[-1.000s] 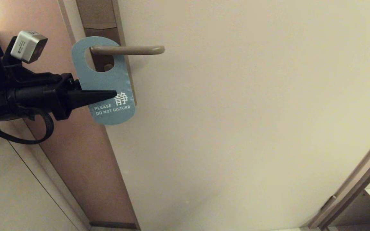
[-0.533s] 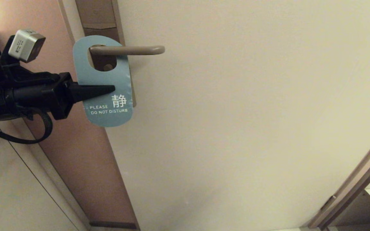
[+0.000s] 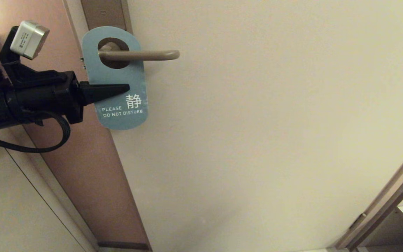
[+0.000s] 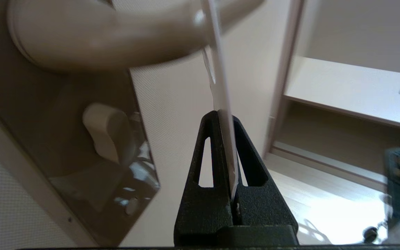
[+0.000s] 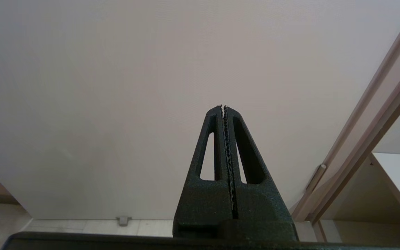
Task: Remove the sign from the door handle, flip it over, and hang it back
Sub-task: Take down the sign
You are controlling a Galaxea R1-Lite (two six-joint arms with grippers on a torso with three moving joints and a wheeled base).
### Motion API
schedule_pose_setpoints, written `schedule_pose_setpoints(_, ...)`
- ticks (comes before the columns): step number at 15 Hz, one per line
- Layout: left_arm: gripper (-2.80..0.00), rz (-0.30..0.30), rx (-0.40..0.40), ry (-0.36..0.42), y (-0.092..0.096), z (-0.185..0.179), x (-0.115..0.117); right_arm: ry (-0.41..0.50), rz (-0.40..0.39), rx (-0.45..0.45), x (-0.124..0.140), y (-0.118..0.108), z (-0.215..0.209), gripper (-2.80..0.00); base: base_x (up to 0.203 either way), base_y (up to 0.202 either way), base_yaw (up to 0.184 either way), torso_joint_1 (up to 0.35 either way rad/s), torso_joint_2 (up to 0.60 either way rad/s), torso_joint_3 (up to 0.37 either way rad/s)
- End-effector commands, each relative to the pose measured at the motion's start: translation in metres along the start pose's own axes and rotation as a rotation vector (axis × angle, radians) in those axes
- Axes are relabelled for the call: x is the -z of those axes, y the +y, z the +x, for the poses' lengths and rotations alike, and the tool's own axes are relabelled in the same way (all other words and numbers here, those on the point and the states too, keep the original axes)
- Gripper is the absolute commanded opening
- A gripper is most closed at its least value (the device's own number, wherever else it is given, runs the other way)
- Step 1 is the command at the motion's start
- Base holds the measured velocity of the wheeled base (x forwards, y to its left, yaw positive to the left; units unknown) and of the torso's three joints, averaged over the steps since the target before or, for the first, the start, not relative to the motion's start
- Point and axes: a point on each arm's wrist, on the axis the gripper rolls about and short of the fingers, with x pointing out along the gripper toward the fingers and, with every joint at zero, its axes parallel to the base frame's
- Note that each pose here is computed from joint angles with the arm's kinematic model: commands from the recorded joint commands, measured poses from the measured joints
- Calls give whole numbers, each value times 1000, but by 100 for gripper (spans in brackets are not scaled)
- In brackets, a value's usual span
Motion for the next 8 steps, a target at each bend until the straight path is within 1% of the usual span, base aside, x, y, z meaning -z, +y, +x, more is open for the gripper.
schedule_pose_setpoints(1,-280,19,-16,-13,-7,1,-6,0,0,0,0,0,0,-280,0,0,0,0,0,0)
schedule_pose_setpoints(3,-280,27,-54,-18,-17,3,-10,0,0,0,0,0,0,-280,0,0,0,0,0,0)
schedule_pose_setpoints(8,-280,25,-164,-20,-54,9,-10,0,0,0,0,0,0,-280,0,0,0,0,0,0)
